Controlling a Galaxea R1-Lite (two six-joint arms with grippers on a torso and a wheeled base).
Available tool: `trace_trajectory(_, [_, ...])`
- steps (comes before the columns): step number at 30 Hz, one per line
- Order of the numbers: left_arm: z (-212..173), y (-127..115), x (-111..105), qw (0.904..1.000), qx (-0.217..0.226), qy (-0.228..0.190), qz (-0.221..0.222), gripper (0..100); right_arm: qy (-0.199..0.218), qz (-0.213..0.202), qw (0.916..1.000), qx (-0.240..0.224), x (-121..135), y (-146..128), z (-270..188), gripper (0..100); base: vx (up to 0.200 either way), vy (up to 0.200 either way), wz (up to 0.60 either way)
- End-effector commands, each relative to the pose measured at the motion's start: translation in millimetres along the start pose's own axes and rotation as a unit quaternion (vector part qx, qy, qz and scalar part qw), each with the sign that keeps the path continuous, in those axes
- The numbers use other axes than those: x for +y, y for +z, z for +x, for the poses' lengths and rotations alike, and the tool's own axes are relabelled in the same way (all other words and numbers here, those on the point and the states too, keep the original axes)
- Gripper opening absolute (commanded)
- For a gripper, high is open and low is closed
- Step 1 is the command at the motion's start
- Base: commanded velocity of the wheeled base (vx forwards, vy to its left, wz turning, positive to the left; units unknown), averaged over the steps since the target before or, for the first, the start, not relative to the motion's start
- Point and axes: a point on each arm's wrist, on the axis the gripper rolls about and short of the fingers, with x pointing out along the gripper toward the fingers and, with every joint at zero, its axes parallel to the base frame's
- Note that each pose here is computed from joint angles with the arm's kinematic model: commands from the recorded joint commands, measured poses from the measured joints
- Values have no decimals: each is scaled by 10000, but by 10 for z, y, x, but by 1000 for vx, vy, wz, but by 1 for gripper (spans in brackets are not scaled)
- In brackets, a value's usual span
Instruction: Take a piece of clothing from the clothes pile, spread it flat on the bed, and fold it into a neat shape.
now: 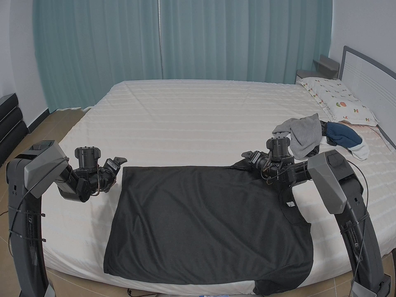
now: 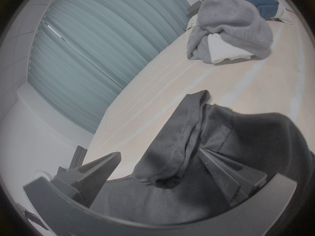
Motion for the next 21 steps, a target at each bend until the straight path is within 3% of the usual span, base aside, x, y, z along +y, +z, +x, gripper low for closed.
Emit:
trace_trajectory(1, [1,-5,-3,10000,0,0,3,100,577,-89,9976,-379,-27,16,68,100,0,0,0])
trace_trajectory(2, [1,-5,-3,10000,0,0,3,100,895,-149,9936,-676,34,143,28,100,0,0,0])
trace_trajectory(4, [1,-5,-3,10000,0,0,11,100,1126,-380,9877,-1015,122,312,-44,100,0,0,0])
trace_trajectory(8, [1,-5,-3,10000,0,0,11,100,1144,-940,9797,-1349,34,553,-116,100,0,0,0])
trace_trajectory(17, [6,-19,-5,10000,-3,12,17,100,749,-981,9855,-1161,-353,384,27,100,0,0,0])
trace_trajectory(21, [7,-16,-8,10000,-7,6,18,100,453,-904,9875,-1207,-427,498,-12,100,0,0,0])
